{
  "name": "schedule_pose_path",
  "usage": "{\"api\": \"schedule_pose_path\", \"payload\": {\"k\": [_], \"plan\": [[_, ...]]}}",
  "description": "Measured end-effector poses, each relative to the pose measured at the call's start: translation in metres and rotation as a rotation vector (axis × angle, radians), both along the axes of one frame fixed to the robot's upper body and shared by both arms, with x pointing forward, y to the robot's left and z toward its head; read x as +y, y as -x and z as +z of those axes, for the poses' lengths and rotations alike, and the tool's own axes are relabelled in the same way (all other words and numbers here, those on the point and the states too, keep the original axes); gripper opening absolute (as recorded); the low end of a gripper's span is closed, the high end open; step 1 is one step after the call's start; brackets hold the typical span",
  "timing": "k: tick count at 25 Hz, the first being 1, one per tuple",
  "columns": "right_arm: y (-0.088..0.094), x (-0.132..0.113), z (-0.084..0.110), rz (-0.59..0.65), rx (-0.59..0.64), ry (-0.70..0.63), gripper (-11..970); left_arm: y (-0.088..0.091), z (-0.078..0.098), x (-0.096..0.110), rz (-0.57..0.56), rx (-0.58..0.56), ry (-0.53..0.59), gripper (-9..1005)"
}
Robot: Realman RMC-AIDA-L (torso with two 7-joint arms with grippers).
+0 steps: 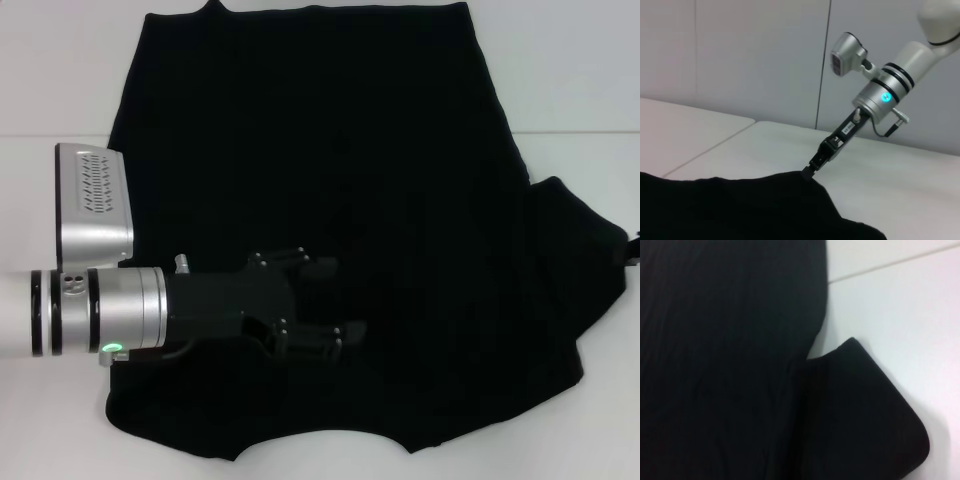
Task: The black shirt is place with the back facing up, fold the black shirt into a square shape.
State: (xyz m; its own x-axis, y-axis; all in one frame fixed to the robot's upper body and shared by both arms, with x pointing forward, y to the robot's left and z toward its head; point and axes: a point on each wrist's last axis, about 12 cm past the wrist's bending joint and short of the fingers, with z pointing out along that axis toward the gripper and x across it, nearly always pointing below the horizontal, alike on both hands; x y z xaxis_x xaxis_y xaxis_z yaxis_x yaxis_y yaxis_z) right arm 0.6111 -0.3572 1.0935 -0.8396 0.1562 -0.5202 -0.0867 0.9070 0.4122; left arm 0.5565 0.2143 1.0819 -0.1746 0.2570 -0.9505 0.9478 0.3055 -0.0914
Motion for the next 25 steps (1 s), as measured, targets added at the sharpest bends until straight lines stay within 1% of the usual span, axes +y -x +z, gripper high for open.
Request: {"api": "schedule_pose_path", "payload": {"k": [7,12,18,25], "plan": [[0.003,-0.018,0.005,-0.024,-0.003,0.018,4,0.001,0.0,0.003,0.025,0.012,0.024,901],[0.004,-0.024,0.007,-0.034,-0.008,0.024,4,0.001,0.0,0.004,0.03,0.018,0.028,900],[0.003,-0.026,0.01,-0.036,-0.012,0.026,5,0.001,0.0,0.004,0.031,0.022,0.03,900],[-0.004,-0.021,0.015,-0.023,-0.027,0.026,5,0.001,0.0,0.004,0.032,0.022,0.029,900]]}}
